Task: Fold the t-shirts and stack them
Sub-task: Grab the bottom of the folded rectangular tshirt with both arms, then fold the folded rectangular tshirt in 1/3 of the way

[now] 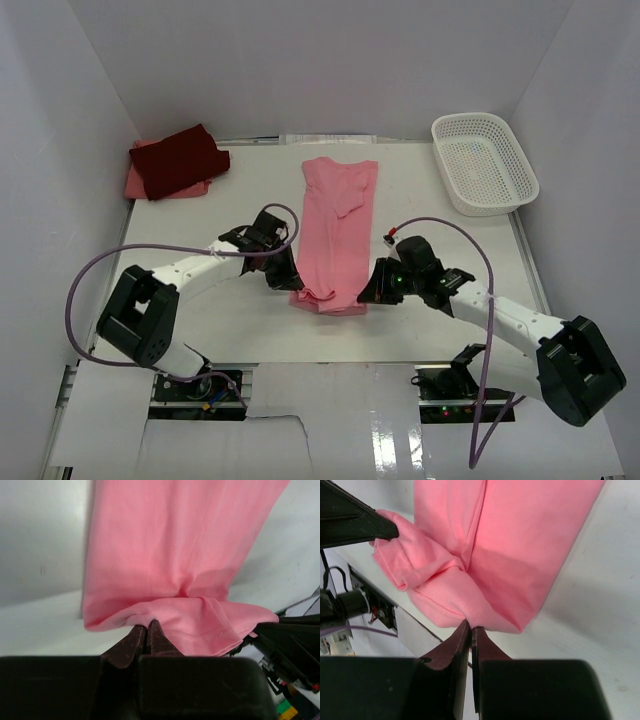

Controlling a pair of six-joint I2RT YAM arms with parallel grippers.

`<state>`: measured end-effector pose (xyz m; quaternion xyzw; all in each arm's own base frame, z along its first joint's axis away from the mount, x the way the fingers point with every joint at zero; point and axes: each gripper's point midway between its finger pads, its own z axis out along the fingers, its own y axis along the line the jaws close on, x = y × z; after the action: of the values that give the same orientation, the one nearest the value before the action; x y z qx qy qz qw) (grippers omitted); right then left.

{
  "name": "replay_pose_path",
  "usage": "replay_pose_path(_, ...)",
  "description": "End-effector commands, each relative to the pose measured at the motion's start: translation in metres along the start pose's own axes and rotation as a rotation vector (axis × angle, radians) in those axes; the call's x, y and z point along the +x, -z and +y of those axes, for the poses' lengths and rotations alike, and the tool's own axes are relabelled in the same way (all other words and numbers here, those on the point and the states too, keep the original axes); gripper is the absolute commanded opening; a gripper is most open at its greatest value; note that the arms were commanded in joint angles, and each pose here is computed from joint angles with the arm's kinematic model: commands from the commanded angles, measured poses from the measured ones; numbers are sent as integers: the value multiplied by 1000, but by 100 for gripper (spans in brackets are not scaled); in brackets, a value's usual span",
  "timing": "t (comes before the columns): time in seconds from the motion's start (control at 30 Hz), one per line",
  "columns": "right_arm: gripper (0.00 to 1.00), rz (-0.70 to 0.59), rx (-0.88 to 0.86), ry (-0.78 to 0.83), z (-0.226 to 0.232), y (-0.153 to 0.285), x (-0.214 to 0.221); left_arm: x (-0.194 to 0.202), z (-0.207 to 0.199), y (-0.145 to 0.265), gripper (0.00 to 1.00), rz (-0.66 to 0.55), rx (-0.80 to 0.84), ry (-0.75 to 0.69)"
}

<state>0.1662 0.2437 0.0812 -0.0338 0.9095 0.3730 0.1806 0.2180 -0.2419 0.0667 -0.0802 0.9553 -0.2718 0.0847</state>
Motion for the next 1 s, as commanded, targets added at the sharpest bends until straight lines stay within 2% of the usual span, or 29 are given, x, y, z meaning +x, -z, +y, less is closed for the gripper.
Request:
replay_pose_path(0.0, 8, -49, -5, 104, 7, 3, -42, -46, -14, 8, 7, -106, 4, -54)
replay_pose_path(0.17, 8, -65, 5, 128, 8, -6, -79, -106, -24, 4, 7, -188, -38, -64)
replay_pose_path(0.2, 8, -55, 17, 124, 4, -12, -83, -124, -37, 11, 7, -227, -21, -83)
replay_pose_path(0.4, 8, -95, 33, 135, 1, -19, -124, -176, -47, 11, 7, -283, -32, -76)
replay_pose_path(0.53, 8, -129, 37, 143, 0, -17, -153, -192, -42, 7, 7, -284, -35, -43)
replay_pose_path(0.97, 8, -136, 63, 135, -17, -33, -191, -231, -59, -14, 8, -285, -26, -67)
